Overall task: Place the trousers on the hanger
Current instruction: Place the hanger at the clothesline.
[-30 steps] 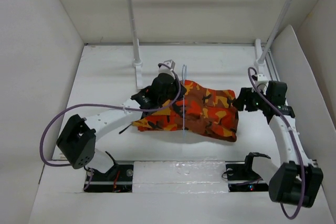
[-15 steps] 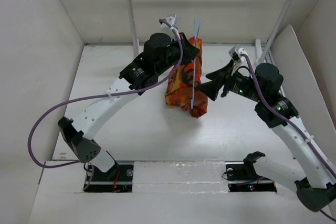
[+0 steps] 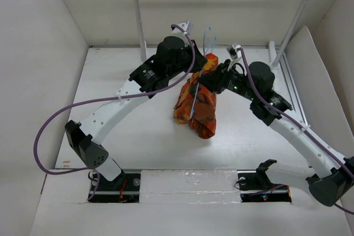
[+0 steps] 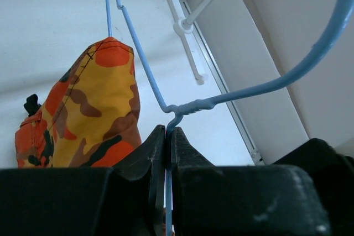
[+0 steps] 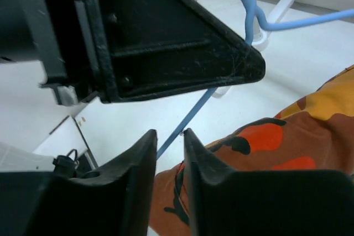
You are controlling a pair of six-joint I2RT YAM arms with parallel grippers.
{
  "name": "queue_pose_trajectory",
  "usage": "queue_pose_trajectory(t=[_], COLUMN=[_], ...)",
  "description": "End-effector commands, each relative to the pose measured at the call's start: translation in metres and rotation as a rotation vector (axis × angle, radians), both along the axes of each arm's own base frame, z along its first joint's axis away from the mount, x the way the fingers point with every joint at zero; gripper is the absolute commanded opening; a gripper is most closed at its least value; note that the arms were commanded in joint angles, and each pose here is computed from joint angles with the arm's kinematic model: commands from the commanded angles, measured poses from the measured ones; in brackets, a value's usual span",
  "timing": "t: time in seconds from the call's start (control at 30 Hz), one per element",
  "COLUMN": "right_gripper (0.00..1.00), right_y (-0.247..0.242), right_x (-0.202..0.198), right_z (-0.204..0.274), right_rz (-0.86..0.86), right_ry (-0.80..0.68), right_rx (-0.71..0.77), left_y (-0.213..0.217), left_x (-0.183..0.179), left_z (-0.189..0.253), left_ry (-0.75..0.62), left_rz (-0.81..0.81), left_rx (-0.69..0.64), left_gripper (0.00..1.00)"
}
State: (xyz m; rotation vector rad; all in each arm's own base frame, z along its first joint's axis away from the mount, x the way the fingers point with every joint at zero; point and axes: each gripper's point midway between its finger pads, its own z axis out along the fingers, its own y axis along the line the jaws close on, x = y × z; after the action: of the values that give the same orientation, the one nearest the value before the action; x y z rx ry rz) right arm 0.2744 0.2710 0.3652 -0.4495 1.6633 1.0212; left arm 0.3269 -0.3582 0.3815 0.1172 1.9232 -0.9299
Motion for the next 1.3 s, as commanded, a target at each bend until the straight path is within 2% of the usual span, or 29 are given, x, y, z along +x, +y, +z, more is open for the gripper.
queue_pose_trajectory(t=[0.0,0.07,0.1,0.13,0.23,0.27,0.33,0.37,0.4,0.53,0.63,0.67,0.77,0.8,0.87,0.9,1.03,1.07,1.17,1.27], right_gripper=[0.33,0.44,0.53,0.57,0.56,0.54,0.08,0.08,0.00,0.00,0.00,0.00,0.00,0.00,0.00,0.00,0.00,0.00,0.00,0.00], right_y=[0.006,0.004,0.004,0.004,0.011,0.017,0.022,0.022,0.020,0.009,-0.007,-0.012,-0.032,-0.036,-0.051,-0.059,-0.098,-0.120,-0.148,-0.191], right_x=[0.002,0.004,0.004,0.004,0.003,0.004,0.005,0.005,0.006,0.004,0.017,0.019,0.039,0.043,0.064,0.067,0.097,0.109,0.130,0.162], right_z=[0.014,0.005,0.002,0.001,0.004,0.002,0.004,0.004,0.013,0.053,0.070,0.085,0.104,0.108,0.106,0.124,0.139,0.138,0.145,0.140], right_rz=[-0.017,-0.039,-0.039,-0.039,-0.010,0.005,0.023,0.023,0.012,-0.019,-0.073,-0.080,-0.132,-0.134,-0.187,-0.204,-0.279,-0.326,-0.379,-0.462], right_ry=[-0.036,-0.016,-0.012,-0.008,-0.023,-0.019,-0.020,-0.017,-0.037,-0.099,-0.104,-0.127,-0.157,-0.163,-0.156,-0.197,-0.228,-0.222,-0.228,-0.203], right_rx=[0.061,0.027,0.020,0.025,0.072,0.075,0.086,0.088,0.108,0.187,0.186,0.188,0.177,0.172,0.130,0.130,0.094,0.084,0.072,0.053], left_y=[0.009,0.010,0.010,0.011,0.011,0.011,0.010,0.010,0.010,0.014,0.023,0.025,0.036,0.041,0.046,0.054,0.074,0.077,0.095,0.104], left_x=[-0.019,-0.020,-0.021,-0.021,-0.022,-0.022,-0.021,-0.021,-0.020,-0.017,-0.015,-0.016,-0.022,-0.026,-0.030,-0.034,-0.042,-0.045,-0.049,-0.051], left_z=[0.095,0.099,0.099,0.100,0.101,0.102,0.099,0.099,0.097,0.096,0.099,0.102,0.115,0.120,0.125,0.130,0.128,0.125,0.098,0.036], left_ry=[-0.189,-0.195,-0.195,-0.199,-0.197,-0.200,-0.193,-0.193,-0.191,-0.191,-0.196,-0.207,-0.255,-0.275,-0.289,-0.303,-0.320,-0.317,-0.282,-0.179], left_rz=[-0.028,-0.028,-0.029,-0.028,-0.029,-0.029,-0.029,-0.029,-0.027,-0.062,-0.063,-0.062,-0.052,-0.048,-0.043,-0.028,0.017,0.017,0.070,0.099], left_rx=[-0.225,-0.234,-0.234,-0.238,-0.245,-0.252,-0.248,-0.248,-0.243,-0.247,-0.259,-0.256,-0.244,-0.241,-0.238,-0.240,-0.215,-0.206,-0.151,-0.064], left_gripper=[0.00,0.00,0.00,0.00,0.00,0.00,0.00,0.00,0.00,0.00,0.27,0.46,0.69,0.72,0.84,0.85,0.90,0.99,0.99,0.99])
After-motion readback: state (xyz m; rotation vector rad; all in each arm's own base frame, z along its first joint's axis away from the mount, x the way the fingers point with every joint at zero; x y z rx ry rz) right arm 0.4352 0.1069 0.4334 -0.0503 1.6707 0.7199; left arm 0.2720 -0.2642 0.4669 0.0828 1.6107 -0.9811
